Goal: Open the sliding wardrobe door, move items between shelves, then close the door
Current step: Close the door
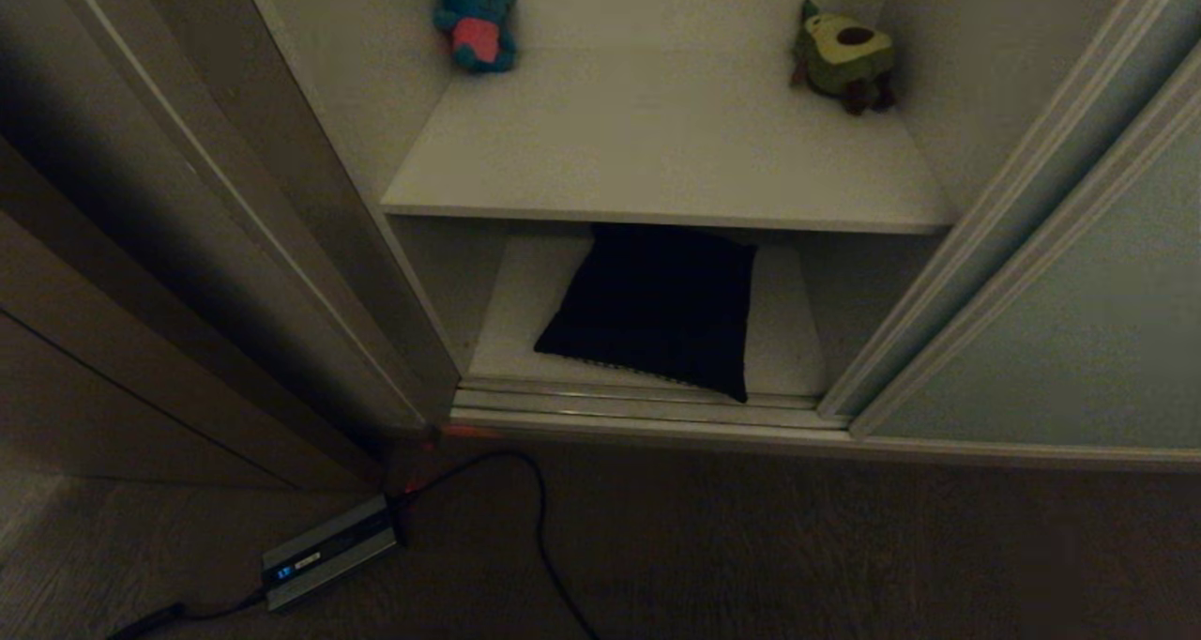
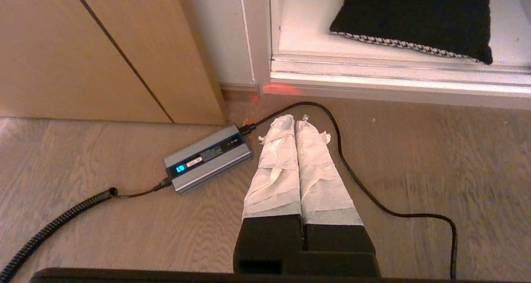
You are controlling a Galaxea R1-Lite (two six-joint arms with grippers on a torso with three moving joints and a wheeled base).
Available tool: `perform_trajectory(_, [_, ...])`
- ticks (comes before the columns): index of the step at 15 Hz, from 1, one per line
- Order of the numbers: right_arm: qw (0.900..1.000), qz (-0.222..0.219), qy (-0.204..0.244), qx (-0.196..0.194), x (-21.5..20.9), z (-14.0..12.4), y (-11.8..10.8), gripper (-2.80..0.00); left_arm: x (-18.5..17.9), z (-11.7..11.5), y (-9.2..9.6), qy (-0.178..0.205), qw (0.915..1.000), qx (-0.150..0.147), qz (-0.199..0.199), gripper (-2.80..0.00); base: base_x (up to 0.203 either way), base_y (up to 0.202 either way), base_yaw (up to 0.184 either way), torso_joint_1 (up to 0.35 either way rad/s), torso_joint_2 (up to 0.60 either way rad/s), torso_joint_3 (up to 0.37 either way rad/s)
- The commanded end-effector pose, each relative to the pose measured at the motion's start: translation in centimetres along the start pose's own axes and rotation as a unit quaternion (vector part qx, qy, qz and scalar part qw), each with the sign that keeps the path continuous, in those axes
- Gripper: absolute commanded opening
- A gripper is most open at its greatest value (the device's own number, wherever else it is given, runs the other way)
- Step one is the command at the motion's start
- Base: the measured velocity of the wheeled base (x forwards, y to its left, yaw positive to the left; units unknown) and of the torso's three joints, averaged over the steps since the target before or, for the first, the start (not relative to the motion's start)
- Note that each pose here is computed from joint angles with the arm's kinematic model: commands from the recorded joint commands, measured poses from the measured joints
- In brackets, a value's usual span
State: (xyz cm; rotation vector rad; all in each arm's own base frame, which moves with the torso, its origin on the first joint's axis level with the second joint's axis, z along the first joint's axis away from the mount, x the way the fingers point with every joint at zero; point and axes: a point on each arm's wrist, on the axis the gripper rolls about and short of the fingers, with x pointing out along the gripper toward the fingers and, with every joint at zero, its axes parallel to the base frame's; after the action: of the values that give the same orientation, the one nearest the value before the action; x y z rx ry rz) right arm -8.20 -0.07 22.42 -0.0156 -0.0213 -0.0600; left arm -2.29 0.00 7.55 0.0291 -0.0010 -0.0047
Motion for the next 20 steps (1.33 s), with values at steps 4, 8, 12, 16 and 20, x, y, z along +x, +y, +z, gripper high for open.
perform_trajectory(4, [0.993,-0.048,0.099,0.03,6.0,7.0,0.0,-2.8,0.0,0.0,0.0,0.0,1.0,0.0,0.0,-2.8,0.0,0.0,0.0,0.0,0.0,0.0])
perform_trajectory(8, [0.985,-0.059,0.117,0.109,10.1,10.8,0.2,-2.8,0.0,0.0,0.0,0.001,1.0,0.0,0.0,-2.8,0.0,0.0,0.0,0.0,0.0,0.0])
perform_trajectory(12, [0.977,-0.023,0.143,0.154,13.9,11.7,-0.4,-2.8,0.0,0.0,0.0,0.001,1.0,0.0,0.0,-2.8,0.0,0.0,0.0,0.0,0.0,0.0])
perform_trajectory(16, [0.976,0.036,0.114,0.181,17.4,12.1,-2.9,-2.8,0.0,0.0,0.0,0.001,1.0,0.0,0.001,-2.8,0.0,0.0,0.0,0.0,0.0,0.0])
perform_trajectory(20, [0.973,0.088,0.097,0.189,20.6,11.6,-5.8,-2.8,0.0,0.0,0.0,0.0,1.0,0.0,0.0,-2.8,0.0,0.0,0.0,0.0,0.0,0.0])
